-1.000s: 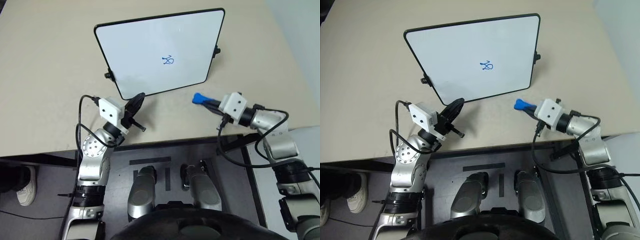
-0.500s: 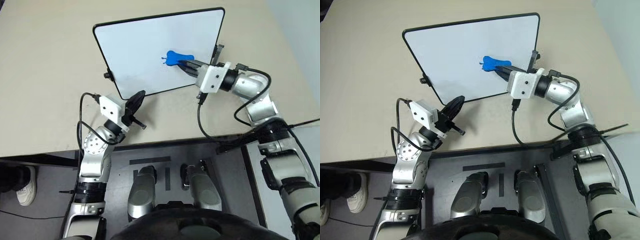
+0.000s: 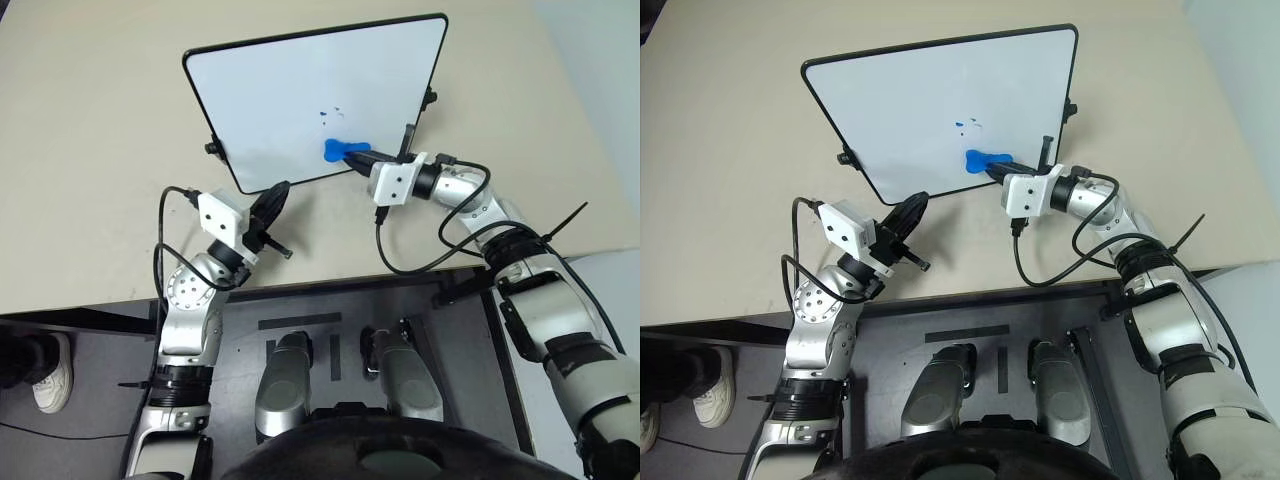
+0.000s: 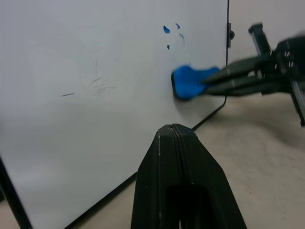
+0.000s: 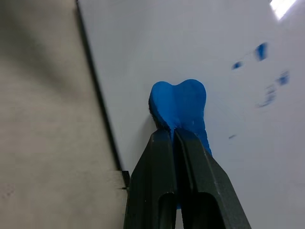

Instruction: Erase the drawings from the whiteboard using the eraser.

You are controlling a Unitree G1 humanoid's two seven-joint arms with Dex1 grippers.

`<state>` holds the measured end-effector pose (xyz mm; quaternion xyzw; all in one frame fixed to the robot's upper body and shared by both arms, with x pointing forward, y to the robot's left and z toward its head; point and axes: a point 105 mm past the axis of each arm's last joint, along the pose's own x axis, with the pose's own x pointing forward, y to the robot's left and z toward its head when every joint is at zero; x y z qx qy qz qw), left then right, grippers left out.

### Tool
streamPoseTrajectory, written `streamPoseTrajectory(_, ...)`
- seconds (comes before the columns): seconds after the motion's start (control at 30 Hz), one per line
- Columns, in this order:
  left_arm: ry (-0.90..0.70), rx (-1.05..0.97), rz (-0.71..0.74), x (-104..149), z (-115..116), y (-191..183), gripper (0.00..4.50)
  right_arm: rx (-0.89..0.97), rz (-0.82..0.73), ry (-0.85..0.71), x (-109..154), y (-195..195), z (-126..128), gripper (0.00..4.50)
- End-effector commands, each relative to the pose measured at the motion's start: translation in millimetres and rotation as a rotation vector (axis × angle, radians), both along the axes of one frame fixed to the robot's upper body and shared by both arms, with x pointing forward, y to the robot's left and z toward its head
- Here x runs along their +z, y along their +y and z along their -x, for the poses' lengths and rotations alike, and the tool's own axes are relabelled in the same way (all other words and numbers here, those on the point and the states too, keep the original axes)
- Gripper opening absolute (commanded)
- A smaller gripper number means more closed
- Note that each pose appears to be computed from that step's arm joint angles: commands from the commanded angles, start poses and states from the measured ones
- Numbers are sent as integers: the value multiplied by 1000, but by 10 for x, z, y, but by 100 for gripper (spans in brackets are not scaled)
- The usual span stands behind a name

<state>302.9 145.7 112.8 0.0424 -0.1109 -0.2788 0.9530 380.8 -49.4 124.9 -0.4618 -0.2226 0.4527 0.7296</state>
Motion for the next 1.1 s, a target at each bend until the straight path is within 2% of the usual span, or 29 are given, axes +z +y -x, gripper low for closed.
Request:
streamPoseTrajectory(0.03,-61,-7,-6,147,7,-18,0,-23,-72,-147,406,19,-105,4)
streamPoseTrajectory(0.23,-62,-16,-5,152,0,-39,0,-38,-145,-298,728,5,-117,4)
streamPoseTrajectory(0.33,-63,-18,-5,159,-9,-41,0,-47,-168,-342,805,0,-116,4)
streamPoseTrajectory(0.43,-63,-19,-6,158,-16,-38,0,-62,-160,-328,755,-4,-141,4)
streamPoseTrajectory(0.67,-68,-21,-4,173,-12,-66,0,-110,-77,-167,170,14,-162,4)
streamPoseTrajectory(0.77,-71,-14,-6,182,-2,-51,0,-108,-65,-121,38,39,-144,4)
streamPoseTrajectory(0.9,-75,-6,-9,194,-1,-27,0,-108,-62,-112,9,66,-148,4)
streamPoseTrajectory(1.0,-77,-6,-12,198,-3,-26,0,-100,-73,-142,88,100,-157,4)
streamPoseTrajectory(1.1,-78,-10,-12,202,-11,-34,0,-74,-126,-211,322,154,-153,4)
